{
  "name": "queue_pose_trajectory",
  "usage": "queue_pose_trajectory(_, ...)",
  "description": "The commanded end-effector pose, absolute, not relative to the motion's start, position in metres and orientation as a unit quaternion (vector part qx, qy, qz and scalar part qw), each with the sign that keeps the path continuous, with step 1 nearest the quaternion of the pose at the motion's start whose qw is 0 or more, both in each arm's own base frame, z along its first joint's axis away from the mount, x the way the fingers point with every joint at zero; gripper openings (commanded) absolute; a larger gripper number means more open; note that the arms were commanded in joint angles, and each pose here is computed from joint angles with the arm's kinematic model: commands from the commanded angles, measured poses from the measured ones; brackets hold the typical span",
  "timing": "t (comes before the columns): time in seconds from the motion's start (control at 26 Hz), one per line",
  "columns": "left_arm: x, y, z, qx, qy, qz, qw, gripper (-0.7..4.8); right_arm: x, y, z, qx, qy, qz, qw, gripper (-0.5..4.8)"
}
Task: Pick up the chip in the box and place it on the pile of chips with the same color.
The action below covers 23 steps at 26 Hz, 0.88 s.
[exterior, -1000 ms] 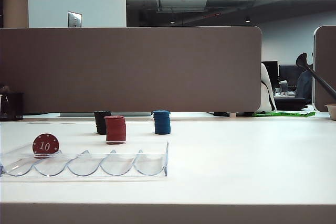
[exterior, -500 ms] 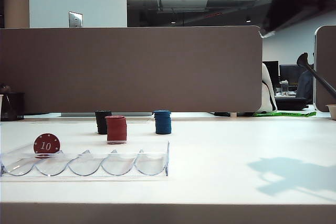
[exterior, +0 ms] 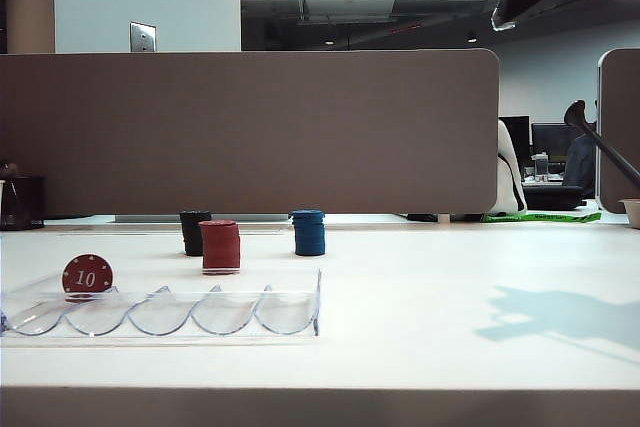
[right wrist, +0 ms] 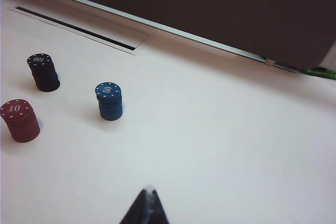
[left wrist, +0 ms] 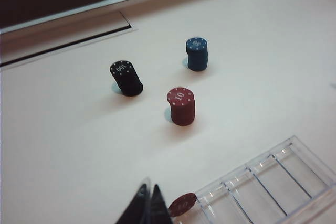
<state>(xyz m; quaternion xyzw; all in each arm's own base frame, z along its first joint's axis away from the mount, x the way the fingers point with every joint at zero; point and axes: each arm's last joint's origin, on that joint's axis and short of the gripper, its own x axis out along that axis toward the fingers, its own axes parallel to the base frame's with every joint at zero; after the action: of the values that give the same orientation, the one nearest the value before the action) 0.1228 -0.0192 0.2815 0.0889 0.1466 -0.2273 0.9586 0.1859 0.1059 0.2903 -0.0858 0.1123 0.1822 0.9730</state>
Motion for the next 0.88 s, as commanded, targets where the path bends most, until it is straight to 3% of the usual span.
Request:
queue_pose_trajectory(0.04,0.126,-0.02,0.284,0.091,0.139,-0.236,0.957,-0.06,0.186,0.107,0.293,-0.081,0.106,0.184,0.974,-0.06)
queue_pose_trajectory(0.23,0.139,-0.023,0.275,0.098,0.166,-0.284,0.939,-0.06,0.185,0.107,0.288,-0.083,0.128,0.209,0.966,-0.06)
queue_pose_trajectory(0.88,0.147,-0.022,0.27,0.104,0.189,-0.249,0.944,-0.06,0.183,0.106,0.282,-0.069,0.169,0.204,0.962,-0.06)
